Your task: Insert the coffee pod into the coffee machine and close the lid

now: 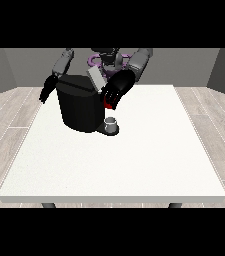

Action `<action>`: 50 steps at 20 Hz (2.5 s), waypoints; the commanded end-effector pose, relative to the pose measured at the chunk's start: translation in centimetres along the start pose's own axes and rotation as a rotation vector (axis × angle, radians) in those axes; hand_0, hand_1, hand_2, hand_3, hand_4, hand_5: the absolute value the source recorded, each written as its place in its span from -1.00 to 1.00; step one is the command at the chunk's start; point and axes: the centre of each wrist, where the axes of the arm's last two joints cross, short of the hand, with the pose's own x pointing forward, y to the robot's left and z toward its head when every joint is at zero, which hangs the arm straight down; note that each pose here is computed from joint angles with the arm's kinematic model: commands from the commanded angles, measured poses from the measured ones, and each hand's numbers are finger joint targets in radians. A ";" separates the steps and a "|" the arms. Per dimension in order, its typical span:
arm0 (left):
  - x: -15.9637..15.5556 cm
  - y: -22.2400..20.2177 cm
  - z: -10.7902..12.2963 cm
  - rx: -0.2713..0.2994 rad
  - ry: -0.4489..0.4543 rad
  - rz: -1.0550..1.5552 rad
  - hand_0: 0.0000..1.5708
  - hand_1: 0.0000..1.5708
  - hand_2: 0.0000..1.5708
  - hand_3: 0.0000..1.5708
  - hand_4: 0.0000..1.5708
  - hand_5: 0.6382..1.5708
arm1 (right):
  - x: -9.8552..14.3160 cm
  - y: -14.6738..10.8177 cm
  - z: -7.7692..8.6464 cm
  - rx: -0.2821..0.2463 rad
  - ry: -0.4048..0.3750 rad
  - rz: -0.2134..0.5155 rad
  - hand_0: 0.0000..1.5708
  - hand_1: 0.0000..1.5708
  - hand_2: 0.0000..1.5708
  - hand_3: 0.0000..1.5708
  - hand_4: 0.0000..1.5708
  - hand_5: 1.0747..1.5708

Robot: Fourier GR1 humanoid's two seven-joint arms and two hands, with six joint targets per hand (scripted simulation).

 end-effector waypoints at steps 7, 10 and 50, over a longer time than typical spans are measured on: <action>-1.6 -3.5 0.8 -0.051 0.027 0.012 -1.00 -1.00 -0.45 -0.58 -1.00 1.00 | -1.2 0.4 1.5 0.014 0.076 0.006 -1.00 -1.00 -1.00 -1.00 -0.89 1.00; 0.2 -6.9 0.3 -0.111 0.015 0.026 -1.00 -1.00 -0.62 -0.75 -1.00 1.00 | -3.4 -0.5 1.8 -0.034 0.147 -0.024 -1.00 -1.00 -1.00 -1.00 -0.81 1.00; 2.4 -33.2 17.9 -0.246 0.333 1.321 -1.00 -1.00 -1.00 -1.00 -0.54 1.00 | -5.3 -7.5 3.4 0.039 0.245 -0.040 -1.00 -1.00 -1.00 -1.00 -1.00 1.00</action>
